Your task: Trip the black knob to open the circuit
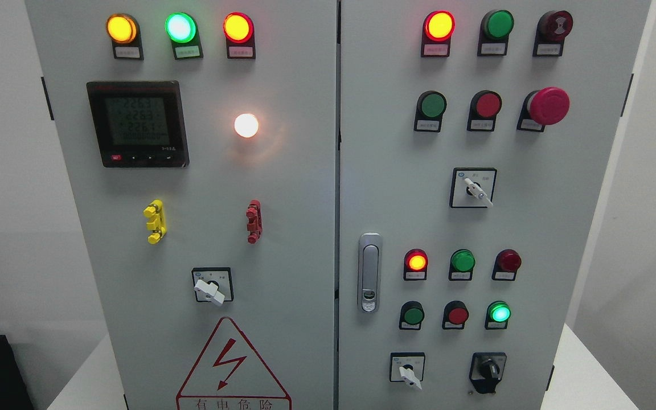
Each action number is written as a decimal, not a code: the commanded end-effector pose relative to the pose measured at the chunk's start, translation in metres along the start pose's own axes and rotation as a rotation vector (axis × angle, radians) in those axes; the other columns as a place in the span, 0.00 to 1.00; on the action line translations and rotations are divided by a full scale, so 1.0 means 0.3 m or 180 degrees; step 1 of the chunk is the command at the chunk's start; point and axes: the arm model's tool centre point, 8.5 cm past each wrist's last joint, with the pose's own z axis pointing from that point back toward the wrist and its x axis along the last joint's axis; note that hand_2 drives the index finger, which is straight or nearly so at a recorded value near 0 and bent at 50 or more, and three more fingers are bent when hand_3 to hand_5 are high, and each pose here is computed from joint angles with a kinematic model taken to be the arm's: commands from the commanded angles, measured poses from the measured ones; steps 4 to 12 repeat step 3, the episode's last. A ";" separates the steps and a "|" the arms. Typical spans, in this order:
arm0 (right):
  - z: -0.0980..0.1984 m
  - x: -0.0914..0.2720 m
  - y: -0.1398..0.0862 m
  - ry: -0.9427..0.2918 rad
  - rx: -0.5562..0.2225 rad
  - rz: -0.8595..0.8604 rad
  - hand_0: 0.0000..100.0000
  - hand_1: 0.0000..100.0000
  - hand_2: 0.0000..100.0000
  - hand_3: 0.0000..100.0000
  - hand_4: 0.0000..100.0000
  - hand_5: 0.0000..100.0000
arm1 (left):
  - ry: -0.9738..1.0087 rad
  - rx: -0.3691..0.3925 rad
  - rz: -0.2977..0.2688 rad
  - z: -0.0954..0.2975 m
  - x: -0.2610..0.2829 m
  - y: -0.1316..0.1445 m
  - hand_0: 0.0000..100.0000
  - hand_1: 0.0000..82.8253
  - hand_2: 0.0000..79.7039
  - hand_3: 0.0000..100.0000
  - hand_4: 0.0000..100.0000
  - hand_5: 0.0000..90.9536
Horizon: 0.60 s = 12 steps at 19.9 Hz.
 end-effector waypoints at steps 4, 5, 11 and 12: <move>-0.001 0.034 0.015 -0.0124 0.0078 -0.0026 0.00 0.00 0.00 0.01 0.00 0.00 | 0.0006 -0.0006 0.0012 0.000 -0.001 -0.005 0.12 0.47 0.00 0.00 0.00 0.00; -0.001 0.034 0.015 -0.0124 0.0078 -0.0026 0.00 0.00 0.00 0.01 0.00 0.00 | 0.0006 -0.0006 0.0012 0.000 -0.001 -0.005 0.12 0.47 0.00 0.00 0.00 0.00; -0.001 0.034 0.015 -0.0124 0.0078 -0.0026 0.00 0.00 0.00 0.01 0.00 0.00 | 0.0006 -0.0006 0.0012 0.000 -0.001 -0.005 0.12 0.47 0.00 0.00 0.00 0.00; -0.001 0.034 0.015 -0.0124 0.0078 -0.0026 0.00 0.00 0.00 0.01 0.00 0.00 | 0.0006 -0.0006 0.0012 0.000 -0.001 -0.005 0.12 0.47 0.00 0.00 0.00 0.00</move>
